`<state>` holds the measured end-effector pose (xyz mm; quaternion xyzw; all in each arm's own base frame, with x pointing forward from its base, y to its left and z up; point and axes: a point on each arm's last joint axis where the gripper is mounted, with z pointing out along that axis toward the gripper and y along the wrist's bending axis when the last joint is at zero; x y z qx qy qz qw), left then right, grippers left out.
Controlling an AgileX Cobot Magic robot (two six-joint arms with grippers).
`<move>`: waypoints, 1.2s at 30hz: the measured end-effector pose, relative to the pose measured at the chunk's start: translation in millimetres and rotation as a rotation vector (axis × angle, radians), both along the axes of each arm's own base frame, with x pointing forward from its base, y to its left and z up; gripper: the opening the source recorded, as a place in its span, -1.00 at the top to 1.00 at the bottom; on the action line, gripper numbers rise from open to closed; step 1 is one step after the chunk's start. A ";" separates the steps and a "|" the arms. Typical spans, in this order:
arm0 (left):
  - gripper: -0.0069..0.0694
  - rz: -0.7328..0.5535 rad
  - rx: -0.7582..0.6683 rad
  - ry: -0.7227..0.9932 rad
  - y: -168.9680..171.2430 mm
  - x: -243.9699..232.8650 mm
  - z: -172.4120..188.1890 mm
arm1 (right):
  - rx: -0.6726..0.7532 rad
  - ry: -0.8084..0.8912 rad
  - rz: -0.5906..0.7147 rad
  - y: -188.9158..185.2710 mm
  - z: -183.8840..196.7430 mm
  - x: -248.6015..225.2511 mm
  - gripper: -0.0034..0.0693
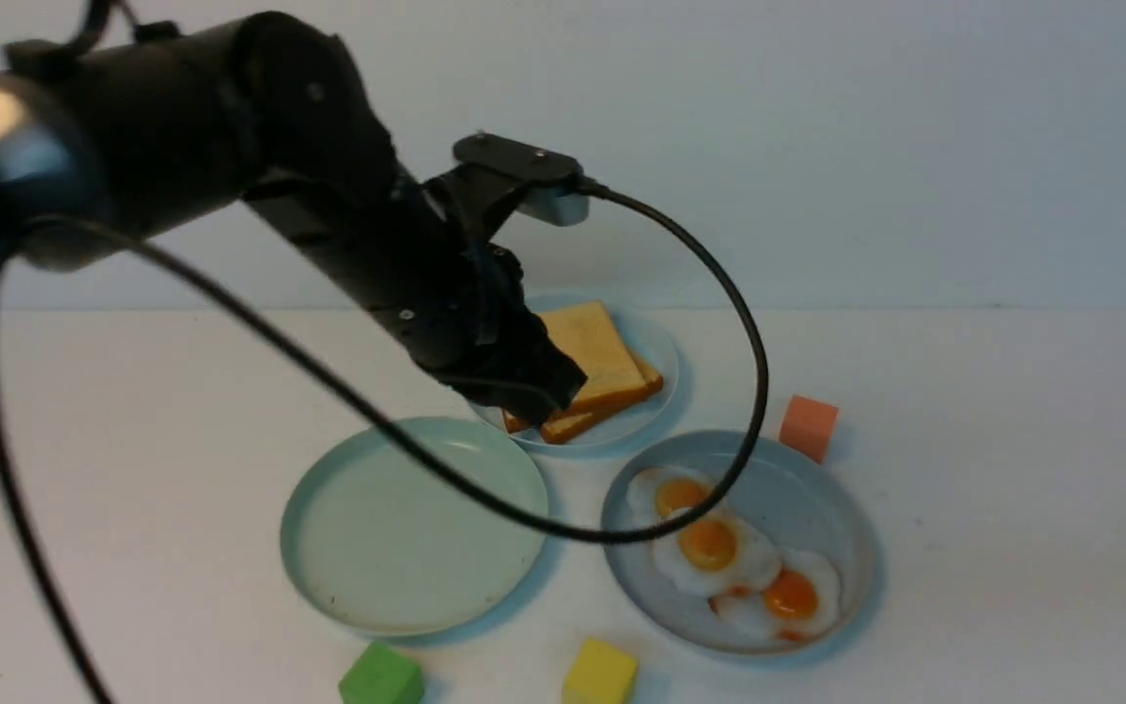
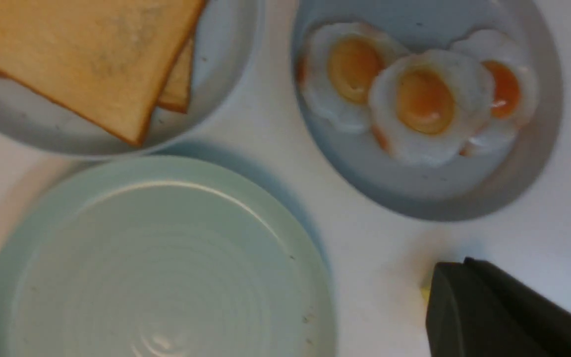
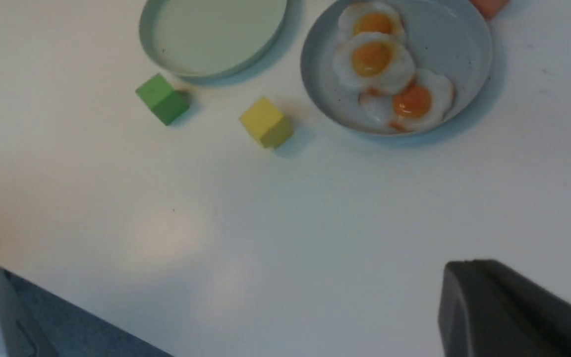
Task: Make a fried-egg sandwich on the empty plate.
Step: Use the left arm to grab a slice of bread
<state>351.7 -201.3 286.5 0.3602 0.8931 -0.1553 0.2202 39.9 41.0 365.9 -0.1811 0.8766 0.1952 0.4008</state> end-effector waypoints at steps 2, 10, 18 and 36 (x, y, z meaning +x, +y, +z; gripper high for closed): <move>0.85 -0.023 0.046 0.010 -8.4 21.4 -11.9 | -0.006 -0.028 0.033 0.9 3.4 -1.1 0.89; 0.18 -0.044 0.150 -0.038 -28.6 81.1 -59.4 | -0.023 -0.070 0.047 0.5 5.4 0.5 0.88; -0.38 -0.067 0.180 -0.168 -32.7 101.3 -74.9 | -0.024 -0.069 0.047 0.4 5.3 0.6 0.87; -0.40 -0.212 0.296 -0.264 -30.5 108.8 -88.0 | -0.027 -0.069 0.046 0.3 5.2 0.9 0.84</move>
